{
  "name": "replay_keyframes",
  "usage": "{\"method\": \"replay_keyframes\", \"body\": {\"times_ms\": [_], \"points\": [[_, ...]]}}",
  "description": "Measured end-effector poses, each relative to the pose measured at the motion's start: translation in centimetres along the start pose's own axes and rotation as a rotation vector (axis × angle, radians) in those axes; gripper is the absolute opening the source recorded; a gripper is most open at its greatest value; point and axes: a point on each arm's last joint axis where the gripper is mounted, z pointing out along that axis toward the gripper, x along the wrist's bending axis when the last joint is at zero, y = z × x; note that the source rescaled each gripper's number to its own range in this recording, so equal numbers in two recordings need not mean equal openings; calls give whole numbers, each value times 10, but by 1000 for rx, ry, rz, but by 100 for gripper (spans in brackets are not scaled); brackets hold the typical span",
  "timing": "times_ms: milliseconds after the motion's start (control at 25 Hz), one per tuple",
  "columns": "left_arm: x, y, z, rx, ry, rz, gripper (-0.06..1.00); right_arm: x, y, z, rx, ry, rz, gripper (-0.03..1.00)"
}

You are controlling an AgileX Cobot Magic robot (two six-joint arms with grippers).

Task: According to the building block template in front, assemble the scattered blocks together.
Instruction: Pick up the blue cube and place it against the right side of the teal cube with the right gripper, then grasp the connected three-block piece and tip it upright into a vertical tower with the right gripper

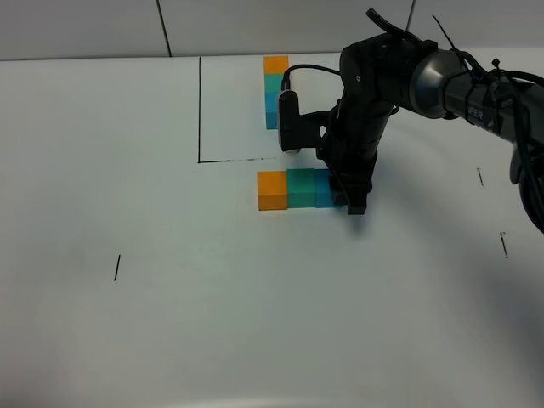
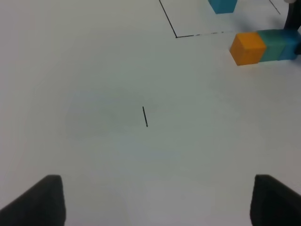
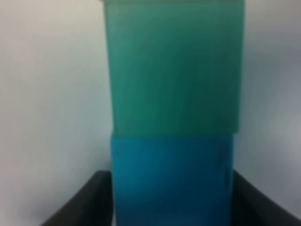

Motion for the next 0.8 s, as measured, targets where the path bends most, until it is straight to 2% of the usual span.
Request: {"method": "replay_keyframes", "body": {"times_ms": [200, 320, 480, 600, 800], "points": [[0, 0, 0, 0, 0, 0, 78, 1, 1, -4, -4, -1, 7, 60], [0, 0, 0, 0, 0, 0, 78, 1, 1, -22, -9, -15, 51, 78], [0, 0, 0, 0, 0, 0, 78, 6, -11, -54, -20, -37, 192, 83], [0, 0, 0, 0, 0, 0, 78, 23, -36, -73, -54, -78, 336, 83], [0, 0, 0, 0, 0, 0, 78, 81, -84, -103, -164, -219, 640, 83]]}}
